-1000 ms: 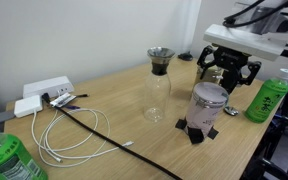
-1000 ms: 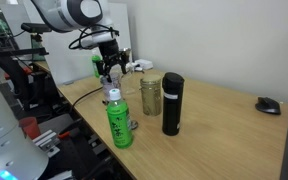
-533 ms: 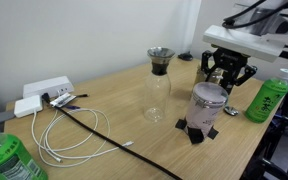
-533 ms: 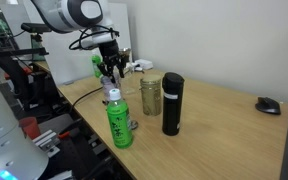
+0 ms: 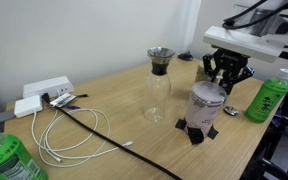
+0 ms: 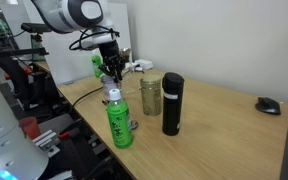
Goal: Open the bottle on the table
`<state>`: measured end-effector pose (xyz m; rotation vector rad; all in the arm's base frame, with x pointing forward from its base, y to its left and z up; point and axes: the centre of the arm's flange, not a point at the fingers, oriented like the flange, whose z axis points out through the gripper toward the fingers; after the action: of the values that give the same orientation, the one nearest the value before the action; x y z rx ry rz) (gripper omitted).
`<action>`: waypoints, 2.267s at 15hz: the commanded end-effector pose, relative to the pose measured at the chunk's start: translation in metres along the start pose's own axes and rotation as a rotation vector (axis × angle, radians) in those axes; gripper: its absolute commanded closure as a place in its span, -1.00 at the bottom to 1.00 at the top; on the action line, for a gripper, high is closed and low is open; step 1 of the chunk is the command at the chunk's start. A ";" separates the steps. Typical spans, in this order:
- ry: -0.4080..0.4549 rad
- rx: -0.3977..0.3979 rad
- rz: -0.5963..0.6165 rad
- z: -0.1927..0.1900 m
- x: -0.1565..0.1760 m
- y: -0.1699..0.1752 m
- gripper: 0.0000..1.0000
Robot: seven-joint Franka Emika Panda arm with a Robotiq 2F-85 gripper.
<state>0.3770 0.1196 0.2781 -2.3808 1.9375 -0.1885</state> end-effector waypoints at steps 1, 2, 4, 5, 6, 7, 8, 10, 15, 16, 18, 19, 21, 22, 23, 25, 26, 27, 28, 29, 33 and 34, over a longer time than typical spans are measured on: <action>0.014 0.001 0.005 0.006 0.003 0.010 0.89; 0.013 -0.003 0.001 0.006 0.003 0.011 0.89; 0.010 -0.012 -0.010 0.003 0.002 0.012 0.89; 0.004 -0.021 -0.016 0.001 0.002 0.012 0.89; 0.003 -0.029 -0.022 0.000 0.002 0.012 0.89; 0.005 -0.037 -0.026 -0.001 0.001 0.012 0.89; 0.004 -0.046 -0.030 -0.001 0.001 0.013 0.89; 0.003 -0.057 -0.036 0.000 0.001 0.013 0.89; 0.003 -0.064 -0.048 -0.001 -0.001 0.011 0.89; 0.003 -0.065 -0.049 -0.001 -0.001 0.011 0.89; 0.005 -0.064 -0.051 -0.002 -0.002 0.010 0.89; 0.007 -0.064 -0.053 -0.002 -0.002 0.010 0.89; 0.014 -0.062 -0.055 -0.002 -0.003 0.009 0.89; 0.018 -0.060 -0.056 -0.002 -0.003 0.008 0.89; 0.022 -0.060 -0.058 -0.002 -0.003 0.008 0.89; 0.031 -0.062 -0.062 -0.003 -0.004 0.006 0.89; 0.032 -0.064 -0.067 -0.004 -0.004 0.006 0.89; 0.034 -0.066 -0.071 -0.004 -0.005 0.006 0.89; 0.035 -0.067 -0.073 -0.005 -0.005 0.005 0.89; 0.037 -0.067 -0.074 -0.006 -0.005 0.005 0.89; 0.043 -0.060 -0.084 -0.011 -0.006 0.002 0.89; 0.045 -0.057 -0.087 -0.012 -0.006 0.002 0.89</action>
<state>0.3755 0.1241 0.2828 -2.4733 1.9044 -0.1831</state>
